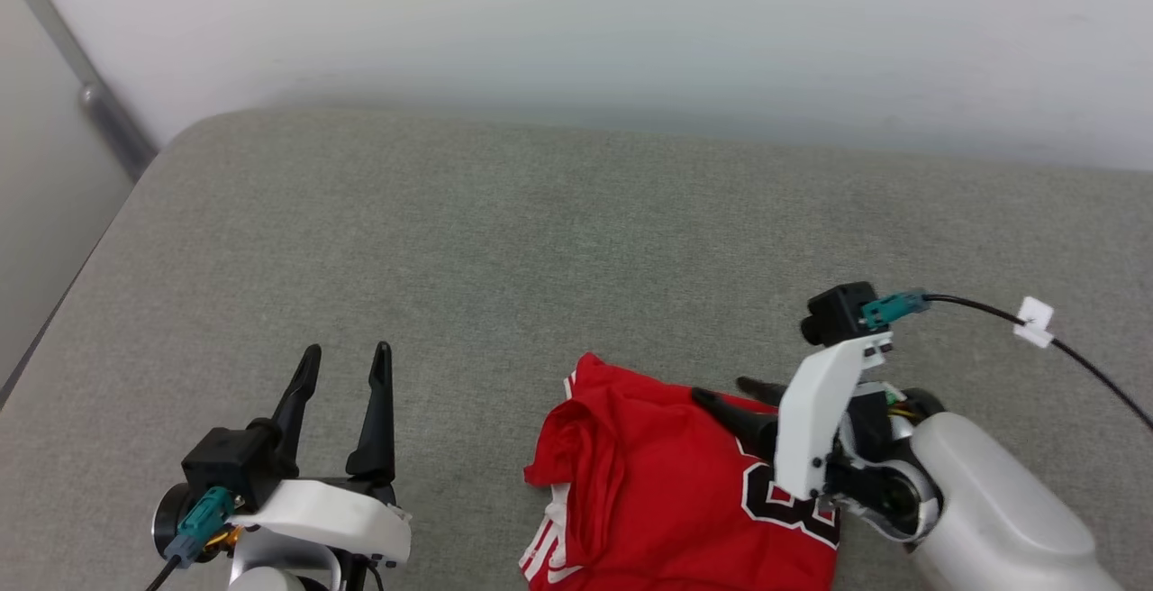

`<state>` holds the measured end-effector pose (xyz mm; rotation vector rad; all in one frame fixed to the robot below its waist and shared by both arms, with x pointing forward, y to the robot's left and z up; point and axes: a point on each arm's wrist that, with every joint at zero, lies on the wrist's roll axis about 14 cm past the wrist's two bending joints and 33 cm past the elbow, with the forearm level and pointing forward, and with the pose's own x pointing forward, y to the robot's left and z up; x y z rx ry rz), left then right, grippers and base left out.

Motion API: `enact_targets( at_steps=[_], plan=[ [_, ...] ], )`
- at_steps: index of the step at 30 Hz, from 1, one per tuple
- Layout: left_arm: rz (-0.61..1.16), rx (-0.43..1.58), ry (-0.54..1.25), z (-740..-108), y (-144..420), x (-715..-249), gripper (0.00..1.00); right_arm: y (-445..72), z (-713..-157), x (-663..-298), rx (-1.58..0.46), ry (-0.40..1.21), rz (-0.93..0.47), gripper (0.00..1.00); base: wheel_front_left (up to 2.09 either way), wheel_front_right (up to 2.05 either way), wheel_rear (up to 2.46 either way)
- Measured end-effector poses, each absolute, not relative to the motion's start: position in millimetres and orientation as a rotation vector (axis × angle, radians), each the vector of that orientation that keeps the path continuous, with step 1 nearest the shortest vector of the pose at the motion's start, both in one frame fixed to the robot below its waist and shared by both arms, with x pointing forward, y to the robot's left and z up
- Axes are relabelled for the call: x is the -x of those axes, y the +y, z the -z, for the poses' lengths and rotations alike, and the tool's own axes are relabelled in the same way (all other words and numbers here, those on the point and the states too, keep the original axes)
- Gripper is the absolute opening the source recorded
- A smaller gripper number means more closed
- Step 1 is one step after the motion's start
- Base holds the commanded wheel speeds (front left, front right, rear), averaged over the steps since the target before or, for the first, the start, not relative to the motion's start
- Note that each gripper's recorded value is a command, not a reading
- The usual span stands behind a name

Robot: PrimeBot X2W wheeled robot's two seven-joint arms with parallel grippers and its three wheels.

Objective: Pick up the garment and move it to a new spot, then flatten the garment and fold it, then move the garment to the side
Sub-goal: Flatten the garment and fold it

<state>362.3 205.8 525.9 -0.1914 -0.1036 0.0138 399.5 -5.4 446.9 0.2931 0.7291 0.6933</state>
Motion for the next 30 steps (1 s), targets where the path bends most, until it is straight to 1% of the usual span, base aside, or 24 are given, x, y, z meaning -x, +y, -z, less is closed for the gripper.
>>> enact_targets(
  at_steps=[3, 5, 9, 13, 17, 20, 24, 30],
  plan=[
    [-0.012, 0.191, -0.11, -528, 204, -364, 1.0, -53, -455, -420, -0.139, 0.593, -0.58, 1.0, 0.0, 0.0, 0.0],
    [-0.005, 0.19, -0.11, -528, 201, -366, 1.0, -87, -460, -428, -0.078, 0.523, -0.493, 1.0, 0.0, 0.0, 0.0],
    [0.009, 0.192, -0.116, -530, 196, -370, 1.0, -151, -477, -431, -0.007, 0.363, -0.321, 1.0, 0.0, 0.0, 0.0],
    [0.018, 0.191, -0.114, -530, 191, -371, 1.0, -193, -496, -418, -0.017, 0.215, -0.181, 1.0, 0.0, 0.0, 0.0],
    [0.019, 0.187, -0.11, -529, 190, -369, 1.0, -207, -518, -397, -0.048, 0.077, -0.095, 1.0, 0.0, 0.0, 0.0],
    [0.017, 0.178, -0.11, -529, 191, -368, 1.0, -200, -532, -381, -0.079, 0.004, -0.083, 1.0, 0.0, 0.0, 0.0],
    [0.013, 0.16, -0.09, -522, 193, -363, 1.0, -190, -541, -362, -0.093, -0.041, -0.087, 1.0, 0.0, 0.0, 0.0],
    [0.003, 0.144, -0.067, -514, 194, -353, 1.0, -188, -540, -341, -0.1, -0.038, -0.075, 1.0, 0.0, 0.0, 0.0]
  ],
)
